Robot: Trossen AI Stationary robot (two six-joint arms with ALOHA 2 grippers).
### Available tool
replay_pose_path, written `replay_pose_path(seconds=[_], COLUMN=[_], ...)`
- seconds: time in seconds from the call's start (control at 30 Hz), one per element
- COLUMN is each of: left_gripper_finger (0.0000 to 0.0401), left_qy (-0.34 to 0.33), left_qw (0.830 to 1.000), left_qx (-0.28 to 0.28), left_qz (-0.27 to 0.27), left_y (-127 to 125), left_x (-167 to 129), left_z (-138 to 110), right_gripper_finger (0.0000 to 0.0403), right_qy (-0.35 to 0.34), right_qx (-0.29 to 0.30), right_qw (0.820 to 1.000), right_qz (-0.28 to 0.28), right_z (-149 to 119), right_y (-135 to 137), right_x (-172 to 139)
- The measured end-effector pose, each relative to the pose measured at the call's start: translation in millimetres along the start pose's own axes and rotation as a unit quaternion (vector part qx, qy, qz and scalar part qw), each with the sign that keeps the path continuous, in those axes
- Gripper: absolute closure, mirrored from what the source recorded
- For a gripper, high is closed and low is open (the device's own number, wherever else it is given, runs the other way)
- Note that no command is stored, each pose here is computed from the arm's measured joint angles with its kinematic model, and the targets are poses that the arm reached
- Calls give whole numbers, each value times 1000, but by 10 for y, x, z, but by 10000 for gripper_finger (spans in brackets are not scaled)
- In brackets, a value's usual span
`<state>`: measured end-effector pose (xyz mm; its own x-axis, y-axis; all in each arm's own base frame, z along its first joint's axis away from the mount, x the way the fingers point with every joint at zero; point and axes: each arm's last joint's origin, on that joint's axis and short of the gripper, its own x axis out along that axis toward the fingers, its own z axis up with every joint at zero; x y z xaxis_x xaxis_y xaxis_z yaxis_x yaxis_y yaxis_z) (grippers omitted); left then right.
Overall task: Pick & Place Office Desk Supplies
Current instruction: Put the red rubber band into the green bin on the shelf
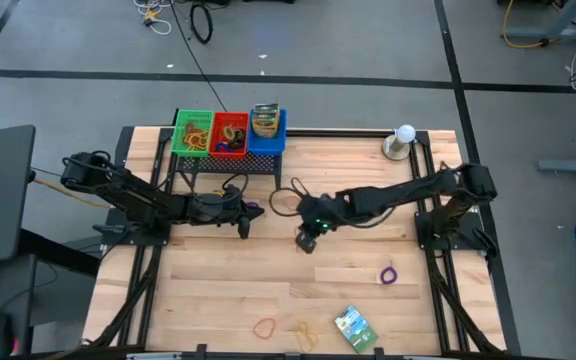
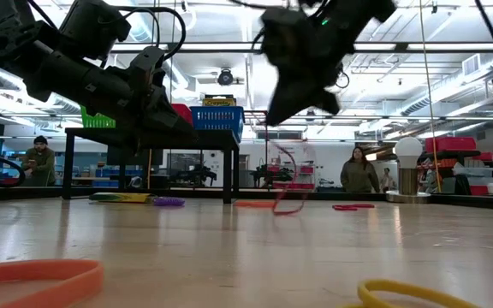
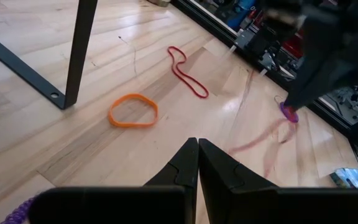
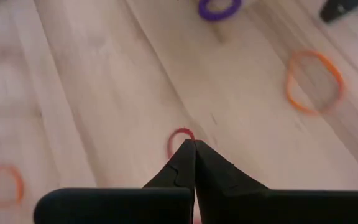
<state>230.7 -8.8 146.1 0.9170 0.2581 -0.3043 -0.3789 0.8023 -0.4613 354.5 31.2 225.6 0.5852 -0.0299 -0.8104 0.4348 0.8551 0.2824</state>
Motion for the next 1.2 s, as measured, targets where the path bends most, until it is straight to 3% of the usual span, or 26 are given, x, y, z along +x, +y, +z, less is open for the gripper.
replay_pose_path(seconds=[0.33, 0.5, 0.67, 0.93, 1.07, 1.2], left_gripper_finger=[383, 383, 383, 383, 383, 383], left_qy=[-16, -46, -61, -74, -99, -103], left_qw=[1000, 998, 997, 996, 992, 986], left_qx=[-7, -20, -26, -32, -60, -114], left_qz=[-9, -28, -36, -42, -45, -64], left_y=[-16, -46, -62, -70, -49, -35], left_x=[1, -1, -5, -6, 0, 34], left_z=[33, 99, 131, 160, 230, 317], right_gripper_finger=[399, 390, 341, 269, 281, 339], right_qy=[-34, -27, -21, -26, -33, -64], right_qx=[8, 12, 14, -24, -62, -69], right_qw=[997, 998, 999, 999, 997, 995], right_qz=[65, 56, 46, 0, -18, -31], right_z=[106, 63, 61, 175, 159, -10], right_y=[-89, -148, -148, -217, -187, -176], right_x=[774, 962, 897, 392, 225, 237])
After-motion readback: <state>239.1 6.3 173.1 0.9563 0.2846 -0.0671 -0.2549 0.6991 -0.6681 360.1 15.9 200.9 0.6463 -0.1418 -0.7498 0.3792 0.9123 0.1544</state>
